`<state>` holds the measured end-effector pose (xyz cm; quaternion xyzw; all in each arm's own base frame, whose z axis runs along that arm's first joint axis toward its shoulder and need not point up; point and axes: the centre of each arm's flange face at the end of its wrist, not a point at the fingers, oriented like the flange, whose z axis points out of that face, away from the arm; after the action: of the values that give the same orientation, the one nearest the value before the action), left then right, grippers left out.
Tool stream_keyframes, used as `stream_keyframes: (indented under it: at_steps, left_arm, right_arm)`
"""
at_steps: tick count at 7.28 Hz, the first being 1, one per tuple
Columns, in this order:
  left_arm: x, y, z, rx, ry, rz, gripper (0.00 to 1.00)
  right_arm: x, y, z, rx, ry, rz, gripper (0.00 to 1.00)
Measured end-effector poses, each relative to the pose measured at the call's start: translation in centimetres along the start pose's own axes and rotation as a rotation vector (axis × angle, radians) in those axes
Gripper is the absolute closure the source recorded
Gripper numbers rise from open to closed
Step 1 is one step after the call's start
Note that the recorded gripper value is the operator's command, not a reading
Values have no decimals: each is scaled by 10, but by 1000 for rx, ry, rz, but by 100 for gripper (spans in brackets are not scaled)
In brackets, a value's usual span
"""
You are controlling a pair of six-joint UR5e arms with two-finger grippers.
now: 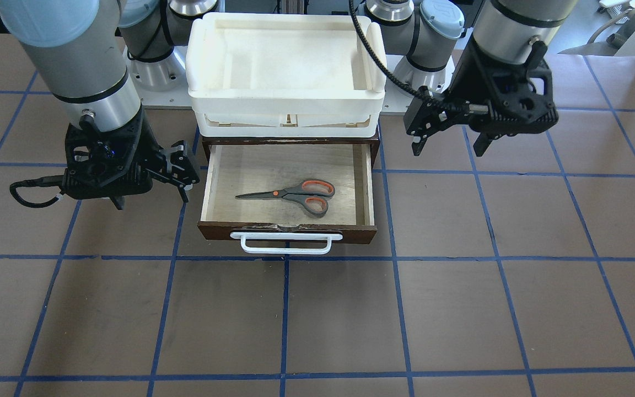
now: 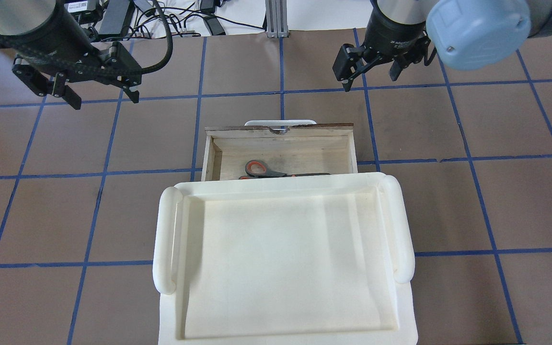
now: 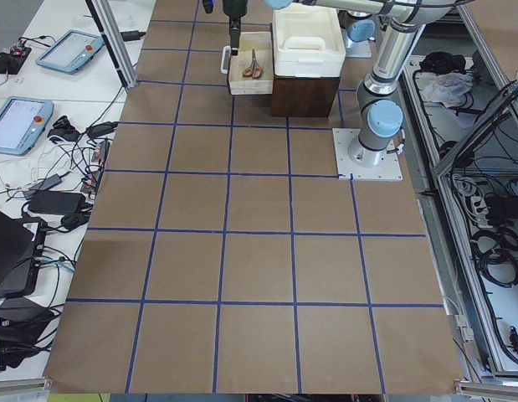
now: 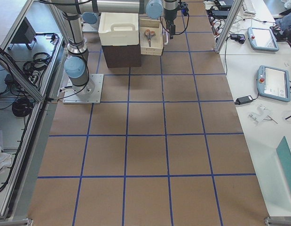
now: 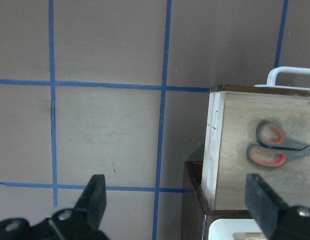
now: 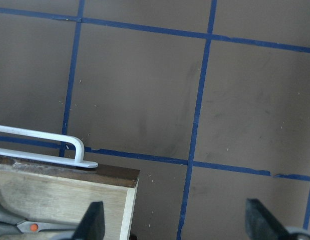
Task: Put scissors in drawer and close it
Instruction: 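Raise the right gripper out of the drawer while the left arm lifts, then move the left gripper over the drawer handle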
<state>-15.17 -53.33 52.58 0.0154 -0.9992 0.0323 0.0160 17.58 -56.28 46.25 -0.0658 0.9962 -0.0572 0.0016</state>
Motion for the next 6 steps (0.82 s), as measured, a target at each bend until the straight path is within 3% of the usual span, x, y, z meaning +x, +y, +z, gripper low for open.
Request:
stream_keyframes:
  at_steps: [3, 6]
  left_arm:
    - [68, -32, 58, -22, 8, 87, 0]
    - [94, -84, 100, -1, 45, 81, 0]
  right_arm:
    - [12, 0, -5, 16, 14, 43, 0]
    - [16, 10, -13, 18, 15, 81, 0]
